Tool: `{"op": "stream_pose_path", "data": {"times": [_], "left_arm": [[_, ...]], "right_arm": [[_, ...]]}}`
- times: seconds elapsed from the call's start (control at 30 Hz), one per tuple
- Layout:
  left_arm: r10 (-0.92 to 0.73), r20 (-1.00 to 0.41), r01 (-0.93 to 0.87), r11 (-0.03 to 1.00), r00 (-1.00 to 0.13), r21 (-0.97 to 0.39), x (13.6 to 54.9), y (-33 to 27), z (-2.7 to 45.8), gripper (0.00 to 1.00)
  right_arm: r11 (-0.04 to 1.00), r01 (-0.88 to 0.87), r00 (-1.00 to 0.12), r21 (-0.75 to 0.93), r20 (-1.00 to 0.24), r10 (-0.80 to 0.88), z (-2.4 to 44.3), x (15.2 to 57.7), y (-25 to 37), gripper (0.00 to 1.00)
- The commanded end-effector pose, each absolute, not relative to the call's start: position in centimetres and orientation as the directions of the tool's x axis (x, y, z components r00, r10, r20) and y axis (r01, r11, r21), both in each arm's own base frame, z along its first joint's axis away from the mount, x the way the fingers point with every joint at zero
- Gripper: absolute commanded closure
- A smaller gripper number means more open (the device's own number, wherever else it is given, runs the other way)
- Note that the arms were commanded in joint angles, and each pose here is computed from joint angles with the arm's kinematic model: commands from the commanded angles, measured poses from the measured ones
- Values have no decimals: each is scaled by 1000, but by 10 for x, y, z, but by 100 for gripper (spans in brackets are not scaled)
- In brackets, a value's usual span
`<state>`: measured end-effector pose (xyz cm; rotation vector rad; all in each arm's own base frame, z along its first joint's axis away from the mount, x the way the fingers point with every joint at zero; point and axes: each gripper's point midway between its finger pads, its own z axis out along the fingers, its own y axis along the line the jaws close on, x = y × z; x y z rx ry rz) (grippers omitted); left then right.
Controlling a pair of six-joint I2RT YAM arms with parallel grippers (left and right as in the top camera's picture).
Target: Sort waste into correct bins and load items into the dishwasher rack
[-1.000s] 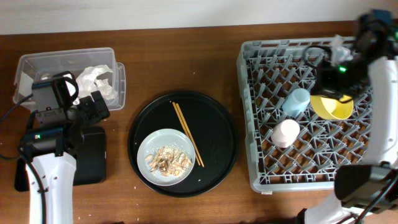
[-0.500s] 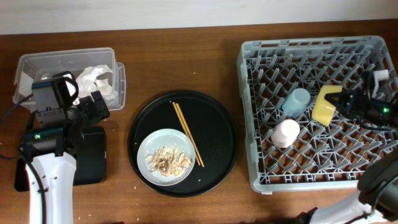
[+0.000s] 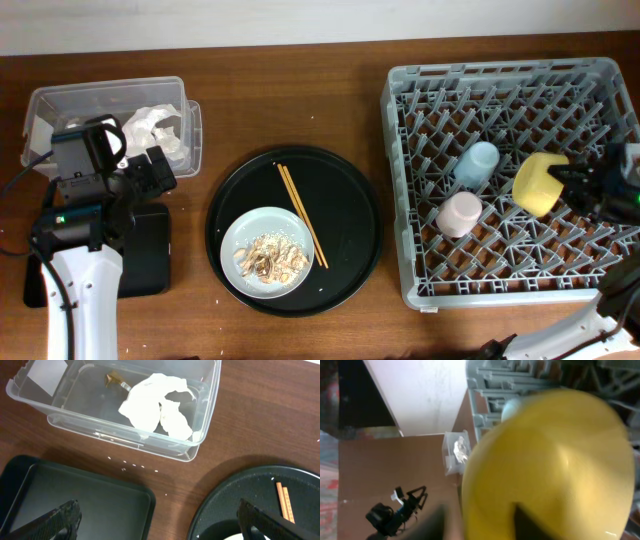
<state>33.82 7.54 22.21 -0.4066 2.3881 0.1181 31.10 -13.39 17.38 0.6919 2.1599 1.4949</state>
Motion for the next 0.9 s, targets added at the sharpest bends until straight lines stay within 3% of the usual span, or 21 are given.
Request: {"op": "stream_pose_path", "data": {"times": [0.0,0.2,0.23,0.27,0.3,0.43,0.57,0.7,0.8,0.83,0.87], "left_arm": [[-252,-668,-316,948,-700,-27,338,76,225,1],[-252,-668,-316,948,-700,-27,338,76,225,1],[-252,-668,-316,948,-700,-27,338,76,225,1],[-252,-668,-316,948,-700,-27,338,76,225,1],[-252,-668,-316,948,-700,-27,338,76,225,1],[-252,-668,-316,948,-700,-27,338,76,225,1],[-252,-668,-316,948,-700,-27,338,76,225,1],[-252,-668,-316,948,-700,-27,338,76,225,1],[-252,-668,-316,948,-700,-27,338,76,225,1],[-252,-668,-316,948,-700,-27,338,76,225,1],[-252,-668,-316,948,-700,-27,338,76,225,1]], "right_arm": [[299,218,-787,929,-14,616,164,296,-142,47],[307,237,-787,922,-3,618,176,286,-139,46],[315,231,-786,920,-14,618,179,286,-139,42],[328,224,-784,918,-30,620,180,287,-140,32],[334,233,-778,913,-31,628,179,288,-143,30],[354,362,-707,862,7,708,159,290,-175,29],[385,410,-656,827,-26,754,173,284,-193,29],[487,501,-602,715,-115,790,214,264,-193,29],[601,438,-558,669,-322,765,267,262,-181,25],[642,407,-561,650,-378,737,275,267,-179,30],[670,400,-565,625,-408,717,278,279,-177,57]]}}
